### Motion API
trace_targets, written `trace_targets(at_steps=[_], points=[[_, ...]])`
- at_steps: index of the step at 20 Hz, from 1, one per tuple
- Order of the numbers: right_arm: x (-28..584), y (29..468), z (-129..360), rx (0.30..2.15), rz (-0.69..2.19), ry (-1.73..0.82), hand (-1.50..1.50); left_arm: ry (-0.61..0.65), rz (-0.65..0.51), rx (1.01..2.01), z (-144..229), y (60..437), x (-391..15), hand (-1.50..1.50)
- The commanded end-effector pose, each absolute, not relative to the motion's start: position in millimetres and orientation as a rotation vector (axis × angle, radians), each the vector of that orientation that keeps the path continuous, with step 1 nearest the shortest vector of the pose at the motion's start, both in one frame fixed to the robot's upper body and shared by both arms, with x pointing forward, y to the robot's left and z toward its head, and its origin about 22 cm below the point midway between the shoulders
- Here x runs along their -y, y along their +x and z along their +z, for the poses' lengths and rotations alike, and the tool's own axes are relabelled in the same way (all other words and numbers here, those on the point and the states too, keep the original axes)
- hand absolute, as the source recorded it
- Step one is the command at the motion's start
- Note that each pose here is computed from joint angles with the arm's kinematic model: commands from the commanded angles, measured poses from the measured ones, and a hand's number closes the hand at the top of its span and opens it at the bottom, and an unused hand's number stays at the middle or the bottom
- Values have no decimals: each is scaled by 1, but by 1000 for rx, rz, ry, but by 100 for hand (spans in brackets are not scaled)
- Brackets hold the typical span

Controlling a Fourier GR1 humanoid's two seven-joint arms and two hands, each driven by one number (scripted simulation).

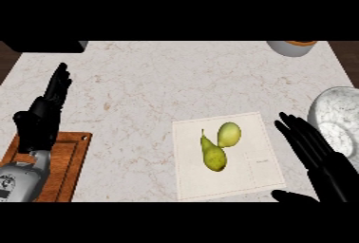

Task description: Pick the lemon from the placemat and place it in the bowl

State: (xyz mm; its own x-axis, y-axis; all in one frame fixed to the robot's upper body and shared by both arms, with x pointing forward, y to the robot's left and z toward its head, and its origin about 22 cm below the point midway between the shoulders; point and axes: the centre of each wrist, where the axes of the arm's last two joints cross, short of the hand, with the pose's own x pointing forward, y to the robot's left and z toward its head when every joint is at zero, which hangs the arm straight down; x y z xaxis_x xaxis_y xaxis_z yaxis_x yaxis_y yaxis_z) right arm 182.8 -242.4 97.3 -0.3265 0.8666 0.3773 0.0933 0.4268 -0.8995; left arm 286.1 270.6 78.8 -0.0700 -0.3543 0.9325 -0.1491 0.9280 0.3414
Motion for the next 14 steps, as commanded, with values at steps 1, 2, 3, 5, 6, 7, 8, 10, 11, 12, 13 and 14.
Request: trace_targets(at_steps=[1,2,3,5,6,7,8,10,11,12,13,14], points=[[203,195,104,1589,1112,-860,-150,397,-185,1649,81,289,-258,0],[194,200,98,1576,1137,-839,-150,355,-174,1647,68,276,-250,0],[187,204,101,1551,1153,-813,-150,382,-190,1646,74,276,-268,0],[175,221,110,1513,1185,-818,-150,384,-178,1656,83,286,-274,0],[153,217,107,1508,1202,-822,-150,391,-159,1644,74,288,-269,0],[168,229,96,1455,1208,-820,-150,379,-156,1656,91,295,-250,0],[145,228,98,1432,1230,-846,-150,381,-183,1650,75,289,-262,0],[149,237,69,1368,1241,-829,-150,379,-173,1645,81,293,-267,0],[134,235,83,1333,1270,-850,-150,386,-175,1659,82,281,-276,0],[136,231,82,1312,1244,-853,-150,410,-162,1651,81,290,-273,0],[142,234,68,1265,1279,-887,-150,391,-164,1660,76,291,-261,0],[132,240,56,1216,1264,-895,-150,377,-164,1647,92,283,-257,0]])
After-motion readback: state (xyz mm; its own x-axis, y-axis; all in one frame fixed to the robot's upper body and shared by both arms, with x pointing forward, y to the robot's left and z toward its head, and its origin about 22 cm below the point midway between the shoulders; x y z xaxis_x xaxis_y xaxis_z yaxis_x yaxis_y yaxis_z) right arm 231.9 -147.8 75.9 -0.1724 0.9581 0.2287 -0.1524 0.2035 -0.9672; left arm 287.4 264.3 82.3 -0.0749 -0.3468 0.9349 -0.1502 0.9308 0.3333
